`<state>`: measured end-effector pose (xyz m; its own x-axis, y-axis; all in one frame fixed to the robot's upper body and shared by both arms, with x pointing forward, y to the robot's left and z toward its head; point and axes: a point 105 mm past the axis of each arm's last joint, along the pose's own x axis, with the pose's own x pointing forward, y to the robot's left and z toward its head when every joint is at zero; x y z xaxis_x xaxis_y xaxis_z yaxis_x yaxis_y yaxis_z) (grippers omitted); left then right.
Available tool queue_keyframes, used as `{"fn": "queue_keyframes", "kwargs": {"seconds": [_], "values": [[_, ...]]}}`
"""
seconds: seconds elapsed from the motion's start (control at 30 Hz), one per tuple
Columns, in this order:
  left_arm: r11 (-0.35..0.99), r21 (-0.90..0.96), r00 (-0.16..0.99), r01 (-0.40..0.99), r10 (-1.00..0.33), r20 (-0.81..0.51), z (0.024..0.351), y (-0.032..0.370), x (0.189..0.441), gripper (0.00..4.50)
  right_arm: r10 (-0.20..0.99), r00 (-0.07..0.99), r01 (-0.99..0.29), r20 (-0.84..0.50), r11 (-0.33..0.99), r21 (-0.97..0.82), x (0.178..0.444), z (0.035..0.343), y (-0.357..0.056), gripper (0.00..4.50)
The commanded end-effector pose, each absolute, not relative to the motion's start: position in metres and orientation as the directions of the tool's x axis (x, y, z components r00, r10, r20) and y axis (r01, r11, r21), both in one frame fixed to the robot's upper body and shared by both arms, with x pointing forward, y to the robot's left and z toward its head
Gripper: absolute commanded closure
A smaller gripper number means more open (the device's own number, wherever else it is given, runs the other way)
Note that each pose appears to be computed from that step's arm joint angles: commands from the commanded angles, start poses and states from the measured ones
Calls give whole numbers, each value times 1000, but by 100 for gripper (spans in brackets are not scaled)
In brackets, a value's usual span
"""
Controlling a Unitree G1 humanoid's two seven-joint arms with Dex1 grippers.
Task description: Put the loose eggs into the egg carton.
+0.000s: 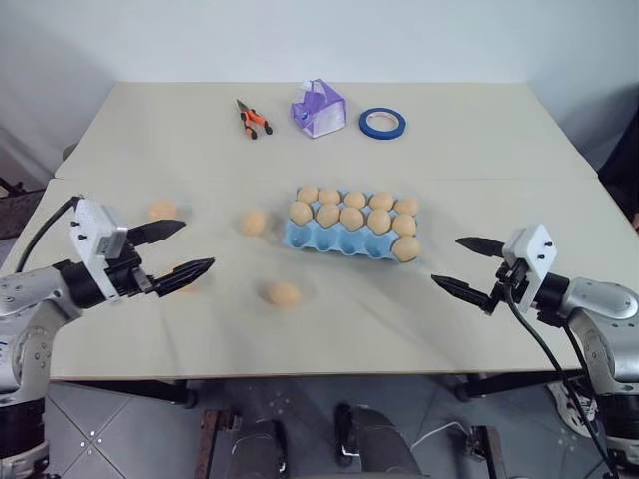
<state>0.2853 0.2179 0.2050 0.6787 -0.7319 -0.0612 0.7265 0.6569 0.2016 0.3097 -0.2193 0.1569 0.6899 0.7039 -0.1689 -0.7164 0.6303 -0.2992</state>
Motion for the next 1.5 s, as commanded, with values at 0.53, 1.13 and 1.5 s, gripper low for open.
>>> {"fn": "queue_keyframes", "kwargs": {"seconds": [0.53,1.13,1.5], "values": [[675,95,679,731,-707,-200,139,121,286,1,703,701,-698,-121,640,-321,299,167,-221,0],[689,106,688,717,-674,-269,111,118,296,123,688,719,-677,-94,665,-316,299,163,-217,0],[671,129,683,730,-709,-178,132,107,307,216,679,729,-667,-87,675,-316,298,163,-220,0]]}}
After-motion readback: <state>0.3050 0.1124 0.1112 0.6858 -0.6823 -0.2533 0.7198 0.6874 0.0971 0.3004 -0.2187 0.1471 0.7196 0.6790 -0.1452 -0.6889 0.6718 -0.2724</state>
